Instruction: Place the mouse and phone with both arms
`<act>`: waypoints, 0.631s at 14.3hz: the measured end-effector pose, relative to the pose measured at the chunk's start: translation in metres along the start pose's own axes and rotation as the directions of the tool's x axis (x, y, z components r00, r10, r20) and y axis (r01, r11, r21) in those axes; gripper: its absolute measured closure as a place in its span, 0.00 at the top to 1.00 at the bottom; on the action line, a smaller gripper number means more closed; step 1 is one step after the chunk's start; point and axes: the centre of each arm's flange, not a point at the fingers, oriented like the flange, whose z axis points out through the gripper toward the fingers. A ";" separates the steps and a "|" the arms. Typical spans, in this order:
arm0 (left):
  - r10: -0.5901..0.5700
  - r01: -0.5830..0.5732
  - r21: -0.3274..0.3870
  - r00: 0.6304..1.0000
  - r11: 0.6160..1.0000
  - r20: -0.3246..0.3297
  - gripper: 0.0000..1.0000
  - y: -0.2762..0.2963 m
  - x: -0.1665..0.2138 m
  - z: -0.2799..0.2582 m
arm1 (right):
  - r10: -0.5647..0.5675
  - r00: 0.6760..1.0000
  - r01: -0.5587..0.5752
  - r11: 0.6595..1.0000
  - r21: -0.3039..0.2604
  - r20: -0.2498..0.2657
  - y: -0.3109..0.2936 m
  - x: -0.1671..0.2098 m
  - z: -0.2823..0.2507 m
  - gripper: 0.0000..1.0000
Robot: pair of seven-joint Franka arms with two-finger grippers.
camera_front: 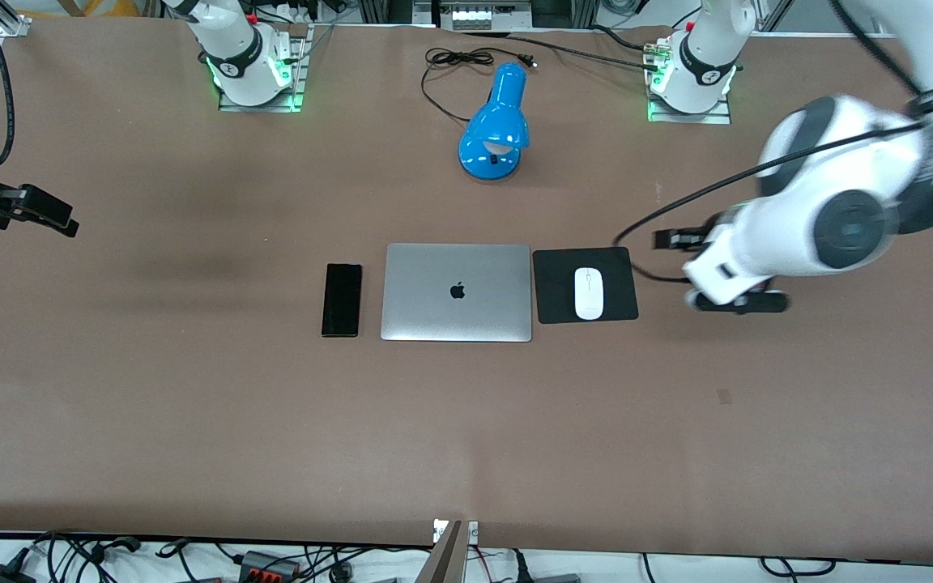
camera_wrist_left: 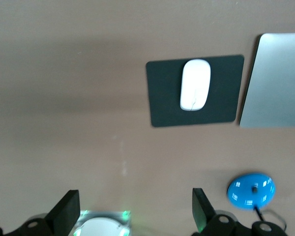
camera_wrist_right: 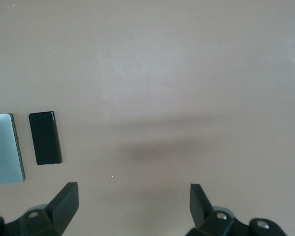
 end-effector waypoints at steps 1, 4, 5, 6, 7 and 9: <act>0.011 -0.011 -0.011 1.000 1.000 -0.019 1.00 -0.014 -0.004 -0.020 | -0.002 1.000 0.002 1.000 0.000 0.004 -0.001 -0.001 -0.001 1.00; 0.032 -0.036 -0.036 0.995 0.999 -0.095 1.00 -0.056 -0.022 -0.070 | -0.002 1.000 0.002 1.000 -0.001 0.019 -0.001 -0.003 -0.002 1.00; 0.025 -0.031 -0.044 0.993 0.999 -0.116 1.00 -0.069 -0.029 -0.082 | -0.002 1.000 0.002 1.000 -0.001 0.022 -0.001 -0.003 -0.002 1.00; 0.023 -0.028 -0.044 0.992 0.999 -0.125 1.00 -0.075 -0.039 -0.090 | -0.002 1.000 0.002 1.000 -0.001 0.022 -0.001 -0.003 -0.002 1.00; 0.025 -0.029 -0.033 0.992 0.999 -0.121 1.00 -0.072 -0.049 -0.094 | -0.002 1.000 0.002 1.000 -0.001 0.020 -0.001 -0.003 -0.003 1.00; 0.020 -0.019 0.010 0.994 1.000 -0.110 1.00 -0.060 -0.066 -0.090 | -0.002 1.000 0.002 1.000 -0.001 0.016 -0.001 -0.003 -0.006 1.00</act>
